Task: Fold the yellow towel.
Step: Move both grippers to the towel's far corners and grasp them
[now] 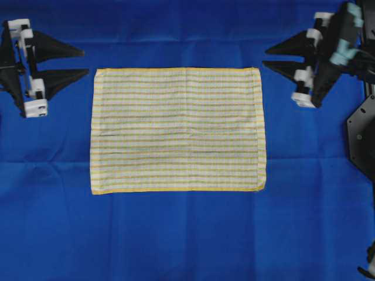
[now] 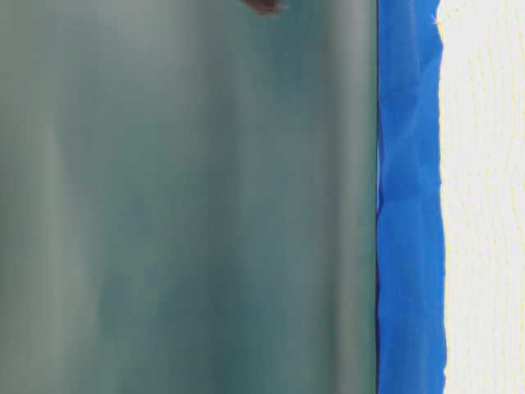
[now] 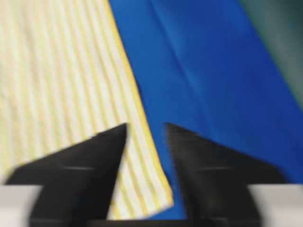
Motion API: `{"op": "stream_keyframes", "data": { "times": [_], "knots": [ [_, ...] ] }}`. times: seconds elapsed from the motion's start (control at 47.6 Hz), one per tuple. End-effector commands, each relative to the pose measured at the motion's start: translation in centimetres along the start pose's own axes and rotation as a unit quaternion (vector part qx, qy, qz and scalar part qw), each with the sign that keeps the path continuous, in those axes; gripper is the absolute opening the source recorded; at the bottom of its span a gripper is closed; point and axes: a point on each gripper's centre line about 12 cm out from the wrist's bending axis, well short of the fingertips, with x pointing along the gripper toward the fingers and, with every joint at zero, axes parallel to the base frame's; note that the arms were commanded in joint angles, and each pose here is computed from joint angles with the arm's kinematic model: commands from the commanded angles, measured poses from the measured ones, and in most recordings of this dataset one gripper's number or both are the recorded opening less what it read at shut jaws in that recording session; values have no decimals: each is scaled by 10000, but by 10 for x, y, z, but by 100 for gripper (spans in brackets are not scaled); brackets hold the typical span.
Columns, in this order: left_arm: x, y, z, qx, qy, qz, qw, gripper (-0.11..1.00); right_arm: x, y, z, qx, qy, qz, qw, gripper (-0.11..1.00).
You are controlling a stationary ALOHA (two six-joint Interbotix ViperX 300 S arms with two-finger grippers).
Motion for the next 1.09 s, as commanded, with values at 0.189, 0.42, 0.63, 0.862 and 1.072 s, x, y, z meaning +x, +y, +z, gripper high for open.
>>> {"op": "stream_keyframes", "data": {
  "times": [0.189, 0.42, 0.63, 0.862, 1.072],
  "knots": [
    [31, 27, -30, -137, 460, 503, 9976, 83, 39, -29, -18, 277, 358, -440, 9980, 72],
    [57, 40, -63, -222, 1015, 710, 9920, 81, 64, -40, -45, 388, 782, -582, 9945, 69],
    [68, 48, -86, -288, 1431, 814, 9859, 79, 80, -42, -66, 435, 1055, -597, 9917, 68],
    [71, 55, -105, -367, 1759, 920, 9794, 78, 88, -43, -81, 540, 1271, -629, 9884, 68],
    [74, 55, -122, -393, 2104, 909, 9726, 55, 89, -42, -83, 561, 1308, -628, 9878, 55]
  ]
}}
